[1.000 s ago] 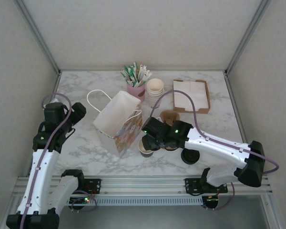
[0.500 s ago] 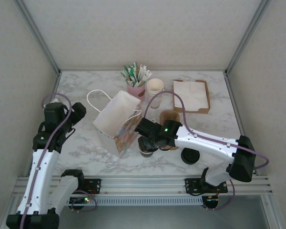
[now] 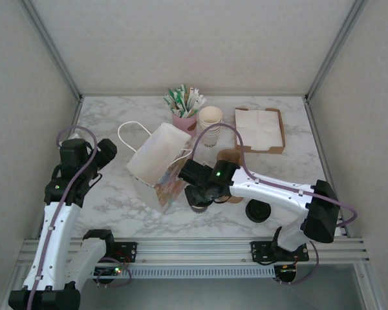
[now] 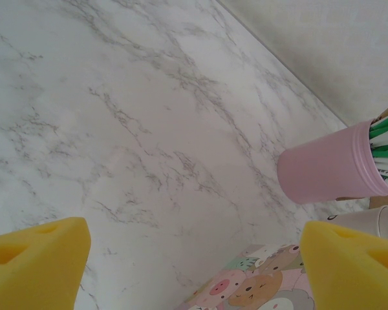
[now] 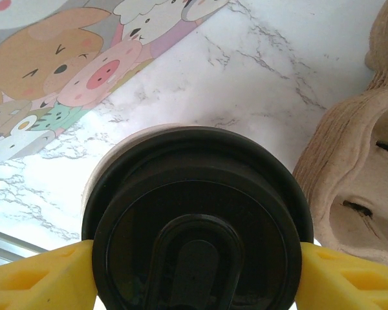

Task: Pack the takeout coffee

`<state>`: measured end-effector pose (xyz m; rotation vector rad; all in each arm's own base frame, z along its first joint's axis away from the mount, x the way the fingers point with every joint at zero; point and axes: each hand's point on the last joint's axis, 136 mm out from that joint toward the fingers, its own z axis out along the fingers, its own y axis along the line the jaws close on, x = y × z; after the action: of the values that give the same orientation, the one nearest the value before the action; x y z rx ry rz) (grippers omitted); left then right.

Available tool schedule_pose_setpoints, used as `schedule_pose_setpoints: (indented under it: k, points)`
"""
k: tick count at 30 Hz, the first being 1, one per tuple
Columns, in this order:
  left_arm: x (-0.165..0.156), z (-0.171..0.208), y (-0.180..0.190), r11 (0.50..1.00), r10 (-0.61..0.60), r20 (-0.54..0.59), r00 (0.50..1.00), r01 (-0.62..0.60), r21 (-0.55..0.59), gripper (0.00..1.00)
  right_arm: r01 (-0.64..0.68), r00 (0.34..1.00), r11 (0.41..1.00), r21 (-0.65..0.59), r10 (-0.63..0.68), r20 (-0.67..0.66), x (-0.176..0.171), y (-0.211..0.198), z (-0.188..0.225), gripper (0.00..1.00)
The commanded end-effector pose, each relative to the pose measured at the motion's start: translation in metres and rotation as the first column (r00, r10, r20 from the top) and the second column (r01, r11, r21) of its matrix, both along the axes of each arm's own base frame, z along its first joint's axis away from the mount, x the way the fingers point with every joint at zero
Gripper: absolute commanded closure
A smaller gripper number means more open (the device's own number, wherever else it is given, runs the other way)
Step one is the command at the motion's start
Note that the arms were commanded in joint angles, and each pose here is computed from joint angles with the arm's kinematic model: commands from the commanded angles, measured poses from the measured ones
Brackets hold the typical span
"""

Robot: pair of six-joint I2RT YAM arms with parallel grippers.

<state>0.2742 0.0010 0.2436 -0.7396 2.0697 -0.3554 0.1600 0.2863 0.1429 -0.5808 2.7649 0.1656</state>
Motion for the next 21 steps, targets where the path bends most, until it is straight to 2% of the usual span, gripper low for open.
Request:
schedule_pose_setpoints:
  k: [1, 21]
  points:
    - [-0.0020, 0.0034, -0.0002, 1.000, 0.002, 0.006, 1.000, -0.002, -0.019, 0.16, -0.006, 1.000, 1.000, -0.012, 0.006, -0.014, -0.0040, 0.0029, 0.0036, 0.26]
    - [-0.0016, 0.0034, 0.0001, 1.000, 0.004, 0.006, 1.000, -0.003, -0.019, 0.16, -0.010, 0.999, 1.000, -0.018, 0.009, -0.044, -0.0061, 0.0103, -0.0055, 0.25]
